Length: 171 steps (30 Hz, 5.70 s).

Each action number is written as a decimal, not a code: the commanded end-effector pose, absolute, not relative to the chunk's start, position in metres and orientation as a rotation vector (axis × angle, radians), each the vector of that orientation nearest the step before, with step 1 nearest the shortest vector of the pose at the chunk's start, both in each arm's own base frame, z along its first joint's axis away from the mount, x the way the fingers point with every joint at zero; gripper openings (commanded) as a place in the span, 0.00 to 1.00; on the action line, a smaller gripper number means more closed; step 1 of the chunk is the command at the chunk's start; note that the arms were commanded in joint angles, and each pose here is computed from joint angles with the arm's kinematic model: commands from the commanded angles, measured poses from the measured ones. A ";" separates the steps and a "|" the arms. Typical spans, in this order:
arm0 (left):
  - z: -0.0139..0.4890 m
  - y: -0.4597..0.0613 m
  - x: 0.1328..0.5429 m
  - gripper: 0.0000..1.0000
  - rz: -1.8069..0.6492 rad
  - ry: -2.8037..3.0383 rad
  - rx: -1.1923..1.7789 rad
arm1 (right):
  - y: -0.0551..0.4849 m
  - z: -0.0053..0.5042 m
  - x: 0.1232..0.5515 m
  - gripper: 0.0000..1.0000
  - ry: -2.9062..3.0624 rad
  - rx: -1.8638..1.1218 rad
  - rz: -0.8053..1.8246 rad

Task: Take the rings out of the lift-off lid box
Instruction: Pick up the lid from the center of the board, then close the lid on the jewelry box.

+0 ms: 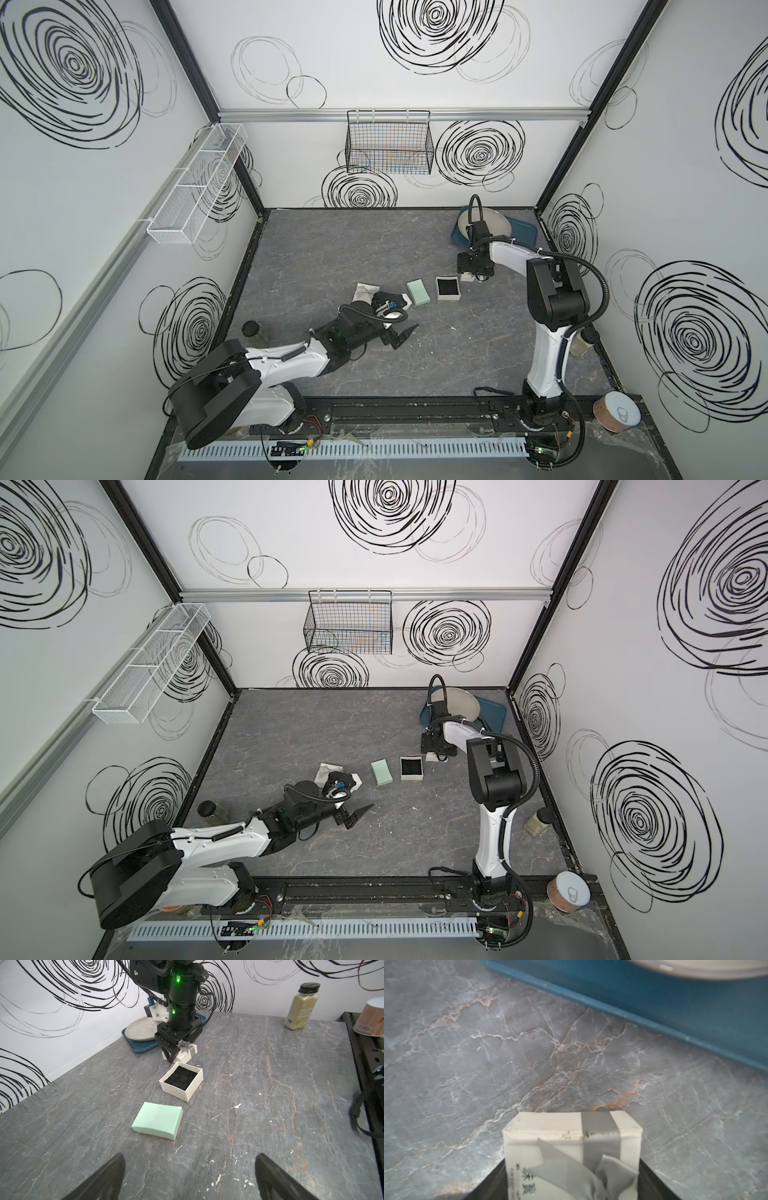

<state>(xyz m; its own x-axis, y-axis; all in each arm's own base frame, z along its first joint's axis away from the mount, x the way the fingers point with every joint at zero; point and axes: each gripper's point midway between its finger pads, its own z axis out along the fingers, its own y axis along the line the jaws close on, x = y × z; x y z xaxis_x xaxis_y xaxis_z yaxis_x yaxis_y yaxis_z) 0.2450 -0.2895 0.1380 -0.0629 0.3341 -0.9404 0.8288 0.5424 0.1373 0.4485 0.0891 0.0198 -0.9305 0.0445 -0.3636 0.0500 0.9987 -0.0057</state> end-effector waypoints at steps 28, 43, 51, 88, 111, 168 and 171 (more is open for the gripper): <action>0.146 -0.291 0.247 1.00 -0.528 1.607 0.992 | 0.169 0.067 0.381 0.75 2.777 -0.003 0.113; 0.142 -0.295 0.248 1.00 -0.538 1.622 1.008 | 0.179 0.052 0.367 0.76 2.805 -0.011 0.124; 0.140 -0.296 0.248 1.00 -0.538 1.628 1.013 | 0.183 0.046 0.368 0.76 2.809 -0.023 0.115; 0.137 -0.298 0.249 1.00 -0.540 1.639 1.026 | 0.187 0.047 0.375 0.82 2.796 -0.098 0.064; 0.196 -0.328 0.314 1.00 -0.439 1.652 0.860 | 0.140 0.113 0.377 1.00 2.586 -0.031 0.439; 0.067 -0.376 0.436 1.00 -0.177 2.039 0.933 | 0.124 0.069 0.393 1.00 2.605 -0.024 0.371; 0.065 -0.376 0.438 1.00 -0.171 2.045 0.937 | 0.128 0.061 0.394 1.00 2.619 -0.027 0.382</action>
